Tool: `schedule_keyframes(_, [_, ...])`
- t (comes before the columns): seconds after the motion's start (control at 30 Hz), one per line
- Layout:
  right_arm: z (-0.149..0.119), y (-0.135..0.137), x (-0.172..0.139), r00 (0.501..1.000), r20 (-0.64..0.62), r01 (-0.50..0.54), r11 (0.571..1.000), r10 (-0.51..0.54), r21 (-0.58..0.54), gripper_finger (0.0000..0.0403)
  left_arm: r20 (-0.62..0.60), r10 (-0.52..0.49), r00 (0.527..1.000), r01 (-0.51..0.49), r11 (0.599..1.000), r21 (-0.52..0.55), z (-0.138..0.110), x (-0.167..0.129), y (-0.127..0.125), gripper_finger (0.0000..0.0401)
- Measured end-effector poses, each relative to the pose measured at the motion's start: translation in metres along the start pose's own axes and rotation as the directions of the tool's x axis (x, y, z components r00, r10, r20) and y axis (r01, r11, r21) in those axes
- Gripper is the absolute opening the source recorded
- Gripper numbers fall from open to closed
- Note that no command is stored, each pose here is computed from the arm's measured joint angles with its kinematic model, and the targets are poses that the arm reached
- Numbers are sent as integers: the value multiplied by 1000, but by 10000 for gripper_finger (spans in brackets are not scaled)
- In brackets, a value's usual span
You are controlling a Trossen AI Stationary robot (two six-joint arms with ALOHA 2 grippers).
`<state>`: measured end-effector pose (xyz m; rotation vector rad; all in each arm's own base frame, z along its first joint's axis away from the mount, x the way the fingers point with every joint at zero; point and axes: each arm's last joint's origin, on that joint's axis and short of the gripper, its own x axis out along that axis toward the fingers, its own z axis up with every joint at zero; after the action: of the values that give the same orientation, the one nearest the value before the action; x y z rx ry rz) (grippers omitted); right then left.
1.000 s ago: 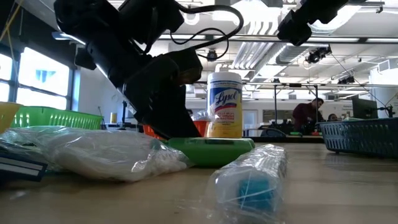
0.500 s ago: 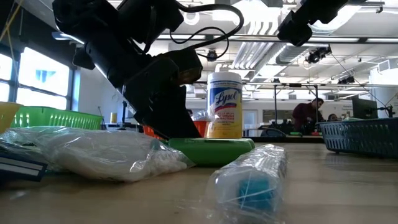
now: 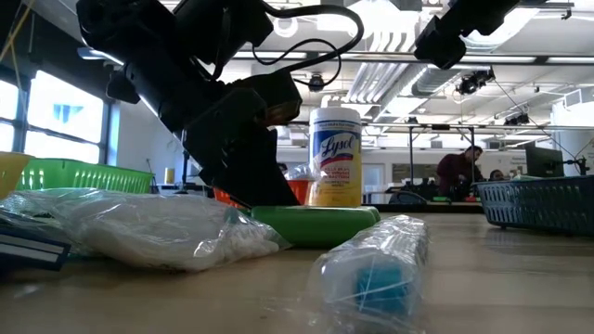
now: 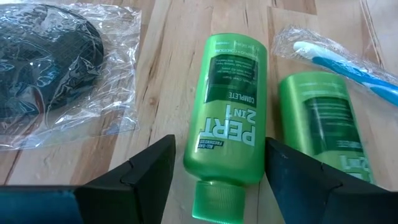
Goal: Pick & Place Travel size toiletries
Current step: Put the green shampoo into the top black bin
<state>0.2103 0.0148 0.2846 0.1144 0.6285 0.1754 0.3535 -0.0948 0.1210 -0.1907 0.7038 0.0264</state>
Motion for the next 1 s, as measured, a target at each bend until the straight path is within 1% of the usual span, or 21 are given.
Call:
schedule_keyframes(0.13, [0,0,0,1000,0,0,1000,0,0,203,0,1,1000,-1,1000,-1,0,0,0,231])
schedule_keyframes(0.33, [0,0,0,1000,0,0,1000,0,0,203,14,-2,1000,2,1000,-13,1,0,0,191])
schedule_keyframes(0.43, [0,0,0,1000,0,0,1000,0,0,203,24,-5,1000,5,1000,-14,1,0,0,179])
schedule_keyframes(1.0, [0,0,0,1000,0,0,1000,0,1,203,20,-10,1000,11,999,-39,1,0,0,184])
